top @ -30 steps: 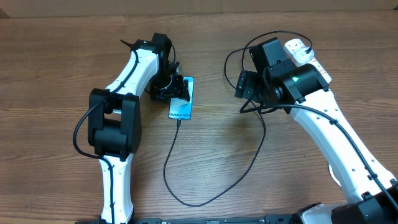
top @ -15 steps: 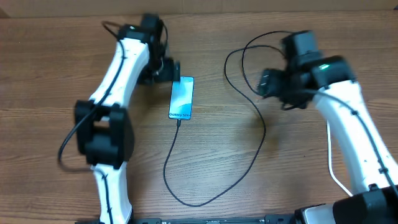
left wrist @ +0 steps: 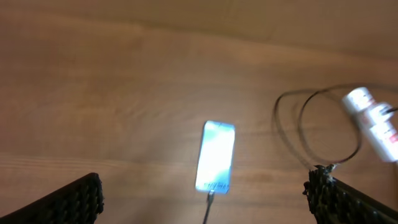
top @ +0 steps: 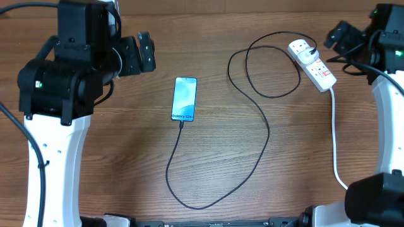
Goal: Plug charger to phone and switch on socket
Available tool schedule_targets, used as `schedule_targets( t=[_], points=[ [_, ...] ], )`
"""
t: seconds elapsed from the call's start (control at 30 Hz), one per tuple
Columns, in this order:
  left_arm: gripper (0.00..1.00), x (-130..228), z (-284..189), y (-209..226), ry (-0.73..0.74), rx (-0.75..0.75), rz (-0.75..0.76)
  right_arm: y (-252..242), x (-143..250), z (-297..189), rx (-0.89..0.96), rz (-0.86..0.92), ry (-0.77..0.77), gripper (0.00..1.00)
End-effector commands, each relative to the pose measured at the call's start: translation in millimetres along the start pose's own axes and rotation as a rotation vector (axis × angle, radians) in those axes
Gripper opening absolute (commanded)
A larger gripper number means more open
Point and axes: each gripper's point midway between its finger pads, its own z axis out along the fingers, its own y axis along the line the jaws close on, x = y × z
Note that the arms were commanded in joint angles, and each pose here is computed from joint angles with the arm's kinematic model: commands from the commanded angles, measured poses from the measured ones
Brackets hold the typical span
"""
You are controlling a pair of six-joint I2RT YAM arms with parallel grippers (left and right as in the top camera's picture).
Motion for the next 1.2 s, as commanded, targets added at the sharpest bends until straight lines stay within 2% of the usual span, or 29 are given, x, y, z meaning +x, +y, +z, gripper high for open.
schedule_targets(
  t=[0.0,0.2,0.47,0.7,1.17],
  points=[
    [1.0,12,19,10,0.072,-0.059,-0.017,-28,-14,29,0.124,-0.01,-0.032,1.0],
    [1.0,14,24,10,0.087,-0.064,-0.015,-36,-10,88,0.14,-0.103,-0.008,1.0],
    [1.0,14,24,10,0.087,-0.064,-0.015,-57,-5,137,0.241,-0.106,-0.022,1.0],
    [1.0,14,24,10,0.087,-0.064,-0.015,-75,21,177,0.276,-0.113,0.052,1.0],
    [1.0,14,24,10,0.087,-0.064,-0.015,-95,40,204,0.308,-0.116,0.102,1.0]
  ],
)
